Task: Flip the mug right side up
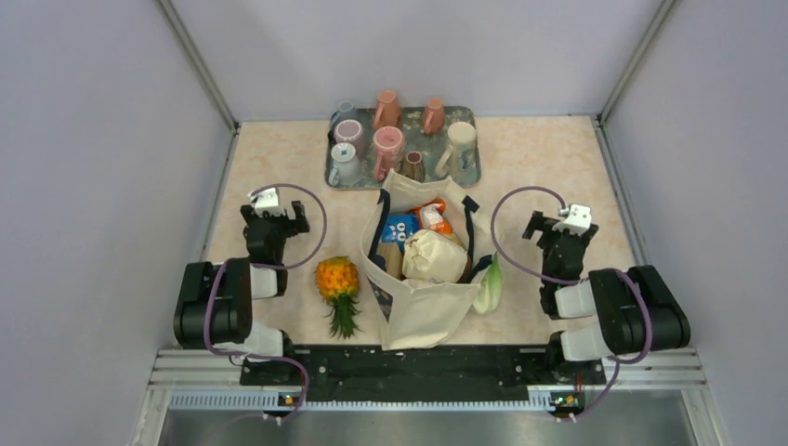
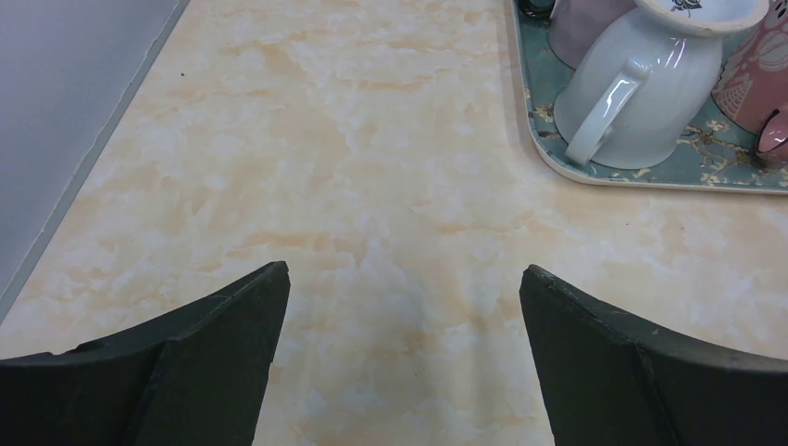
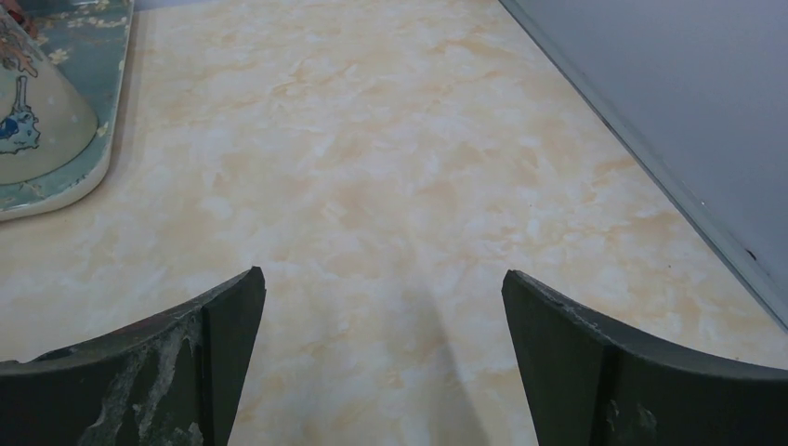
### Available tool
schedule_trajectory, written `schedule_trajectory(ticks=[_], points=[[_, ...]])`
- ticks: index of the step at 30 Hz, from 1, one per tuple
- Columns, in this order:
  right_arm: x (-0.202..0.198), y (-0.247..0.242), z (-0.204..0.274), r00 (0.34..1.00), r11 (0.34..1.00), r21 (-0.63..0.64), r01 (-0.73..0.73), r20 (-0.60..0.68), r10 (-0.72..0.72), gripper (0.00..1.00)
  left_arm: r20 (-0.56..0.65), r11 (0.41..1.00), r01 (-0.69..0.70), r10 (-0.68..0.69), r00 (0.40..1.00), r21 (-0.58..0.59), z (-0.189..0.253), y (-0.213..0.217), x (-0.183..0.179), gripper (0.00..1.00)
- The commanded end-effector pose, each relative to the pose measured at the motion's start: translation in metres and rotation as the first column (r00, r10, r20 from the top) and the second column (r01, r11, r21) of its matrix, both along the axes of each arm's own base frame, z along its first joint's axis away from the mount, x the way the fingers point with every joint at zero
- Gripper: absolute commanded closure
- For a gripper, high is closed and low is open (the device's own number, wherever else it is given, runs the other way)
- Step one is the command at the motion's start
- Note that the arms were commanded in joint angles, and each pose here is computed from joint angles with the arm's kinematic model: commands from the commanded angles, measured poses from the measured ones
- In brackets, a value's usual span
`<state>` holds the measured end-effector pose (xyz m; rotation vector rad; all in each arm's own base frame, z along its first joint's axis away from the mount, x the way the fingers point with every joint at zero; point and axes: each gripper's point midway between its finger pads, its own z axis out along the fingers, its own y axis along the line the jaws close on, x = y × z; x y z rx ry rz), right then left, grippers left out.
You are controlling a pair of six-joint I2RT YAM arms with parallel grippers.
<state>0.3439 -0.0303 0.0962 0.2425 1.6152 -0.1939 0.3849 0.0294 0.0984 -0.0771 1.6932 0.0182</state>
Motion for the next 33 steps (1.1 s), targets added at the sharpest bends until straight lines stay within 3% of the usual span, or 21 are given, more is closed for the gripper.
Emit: schedule_trajectory(ticks=[1, 7, 10, 13, 15, 17, 19, 23, 28, 33], points=[[-0.006, -0.006, 0.043, 0.99, 1.0, 0.019, 0.022, 0.138, -0.024, 0.01, 0.04, 1.0, -0.003, 0.004, 0.999, -0.006, 0.01, 0.0, 0.004, 0.01], [0.013, 0.008, 0.098, 0.997, 0.997, 0.066, -0.039, 0.062, 0.035, 0.01, 0.049, 1.0, -0.026, 0.026, 0.998, -0.016, 0.015, 0.003, 0.004, 0.01], [0.019, 0.025, 0.123, 0.993, 0.988, 0.1, -0.12, 0.03, 0.118, 0.01, -0.042, 0.997, -0.078, 0.077, 0.996, -0.027, 0.019, 0.013, 0.015, 0.01], [0.02, 0.041, 0.139, 0.98, 0.971, 0.136, -0.198, -0.005, 0.2, 0.01, -0.175, 0.998, 0.049, -0.053, 0.983, -0.029, 0.034, -0.005, 0.036, 0.02], [0.021, 0.05, 0.149, 0.969, 0.957, 0.163, -0.241, -0.01, 0.246, 0.01, -0.261, 0.983, 0.178, -0.184, 0.948, -0.047, 0.047, -0.025, 0.042, 0.07], [0.021, 0.056, 0.154, 0.963, 0.945, 0.195, -0.261, -0.016, 0.269, 0.01, -0.299, 0.929, 0.365, -0.365, 0.882, -0.057, 0.064, -0.051, 0.044, 0.17], [0.02, 0.061, 0.157, 0.958, 0.934, 0.23, -0.274, -0.017, 0.285, 0.01, -0.33, 0.88, 0.463, -0.47, 0.818, -0.107, 0.076, -0.072, 0.047, 0.25], [0.018, 0.07, 0.157, 0.948, 0.915, 0.265, -0.305, -0.009, 0.319, 0.01, -0.406, 0.826, 0.548, -0.549, 0.731, -0.132, 0.078, -0.091, 0.069, 0.34], [0.017, 0.07, 0.153, 0.95, 0.912, 0.294, -0.288, -0.034, 0.311, 0.01, -0.533, 0.774, 0.62, -0.58, 0.616, -0.128, 0.041, -0.091, 0.092, 0.33], [0.012, 0.07, 0.144, 0.95, 0.912, 0.304, -0.275, -0.057, 0.306, 0.01, -0.56, 0.761, 0.639, -0.581, 0.591, -0.115, 0.023, -0.09, 0.116, 0.37]])
